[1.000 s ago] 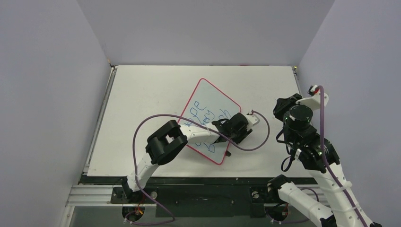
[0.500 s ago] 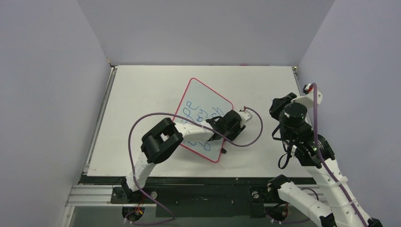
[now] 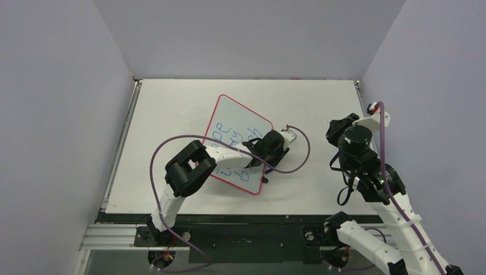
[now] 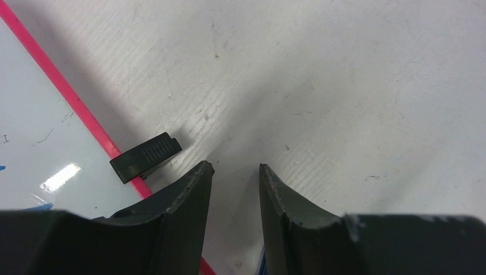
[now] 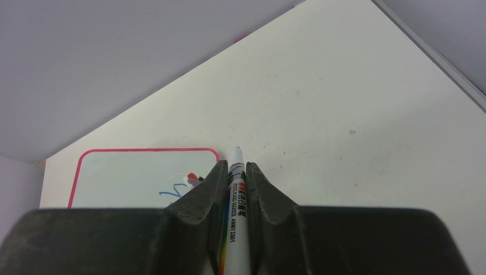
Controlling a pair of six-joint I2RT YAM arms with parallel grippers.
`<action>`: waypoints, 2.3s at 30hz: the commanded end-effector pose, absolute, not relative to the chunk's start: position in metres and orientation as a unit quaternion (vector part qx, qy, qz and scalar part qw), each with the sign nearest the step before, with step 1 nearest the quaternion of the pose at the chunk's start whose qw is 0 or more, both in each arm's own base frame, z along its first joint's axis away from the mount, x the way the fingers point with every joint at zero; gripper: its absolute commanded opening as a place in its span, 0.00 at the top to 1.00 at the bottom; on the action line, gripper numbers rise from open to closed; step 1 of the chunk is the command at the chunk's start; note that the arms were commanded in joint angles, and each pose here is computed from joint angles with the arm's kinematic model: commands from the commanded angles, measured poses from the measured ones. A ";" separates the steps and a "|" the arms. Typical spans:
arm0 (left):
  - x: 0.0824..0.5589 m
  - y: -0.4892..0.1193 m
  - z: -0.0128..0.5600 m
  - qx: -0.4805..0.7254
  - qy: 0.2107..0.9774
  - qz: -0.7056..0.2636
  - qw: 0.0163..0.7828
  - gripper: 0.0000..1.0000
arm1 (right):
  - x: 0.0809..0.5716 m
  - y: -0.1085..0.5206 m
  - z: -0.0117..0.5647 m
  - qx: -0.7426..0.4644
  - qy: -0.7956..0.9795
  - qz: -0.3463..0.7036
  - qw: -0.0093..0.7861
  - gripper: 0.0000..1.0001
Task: Write a sentence on the whiteboard
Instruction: Move the whiteboard to the center of the board, then pick up the pen cap from the center of the board.
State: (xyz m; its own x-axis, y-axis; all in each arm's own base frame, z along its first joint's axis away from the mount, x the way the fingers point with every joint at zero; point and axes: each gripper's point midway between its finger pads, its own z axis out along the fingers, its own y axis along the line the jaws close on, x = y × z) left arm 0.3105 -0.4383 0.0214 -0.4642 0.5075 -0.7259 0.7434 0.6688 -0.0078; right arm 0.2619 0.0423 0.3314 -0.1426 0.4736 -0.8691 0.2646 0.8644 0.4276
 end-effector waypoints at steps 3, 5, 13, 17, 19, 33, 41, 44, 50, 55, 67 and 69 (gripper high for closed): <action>0.319 -0.383 0.002 0.344 0.875 -0.103 0.325 0.66 | 0.263 0.047 0.337 0.247 0.743 0.104 0.613 1.00; 0.322 -0.376 0.001 0.337 0.878 -0.101 0.323 0.66 | 0.263 0.047 0.336 0.246 0.744 0.104 0.613 1.00; 0.327 -0.355 -0.002 0.322 0.887 -0.079 0.321 0.66 | 0.262 0.048 0.333 0.243 0.743 0.107 0.614 1.00; 0.329 -0.344 -0.002 0.312 0.893 -0.062 0.319 0.66 | 0.262 0.048 0.328 0.242 0.743 0.108 0.614 1.00; 0.330 -0.341 -0.002 0.310 0.894 -0.058 0.318 0.66 | 0.262 0.048 0.326 0.242 0.743 0.108 0.614 1.00; 0.312 -0.380 0.044 0.356 0.870 -0.114 0.320 0.52 | 0.259 0.037 0.318 0.250 0.737 0.086 0.622 1.00; 0.296 -0.389 0.062 0.384 0.857 -0.157 0.305 0.51 | 0.260 0.036 0.313 0.249 0.733 0.085 0.627 1.00; 0.292 -0.394 0.074 0.395 0.849 -0.172 0.305 0.51 | 0.262 0.038 0.311 0.243 0.736 0.084 0.626 1.00; 0.280 -0.394 0.091 0.426 0.837 -0.183 0.290 0.52 | 0.259 0.039 0.314 0.235 0.731 0.091 0.633 1.00; 0.261 -0.392 0.092 0.464 0.822 -0.189 0.271 0.52 | 0.253 0.034 0.315 0.230 0.729 0.088 0.639 1.00; 0.238 -0.408 0.061 0.509 0.807 -0.175 0.243 0.56 | 0.245 0.031 0.315 0.222 0.728 0.089 0.643 1.00; 0.238 -0.410 0.054 0.513 0.808 -0.167 0.238 0.57 | 0.244 0.030 0.315 0.221 0.728 0.089 0.643 1.00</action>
State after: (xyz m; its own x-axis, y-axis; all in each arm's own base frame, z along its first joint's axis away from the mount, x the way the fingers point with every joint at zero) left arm 0.2361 -0.3998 0.0596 -0.3912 0.7272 -0.5641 0.8935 0.4470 -0.0433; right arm 0.2450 0.0299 0.3130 -0.0804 0.4438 -0.8925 0.2237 0.8806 0.4177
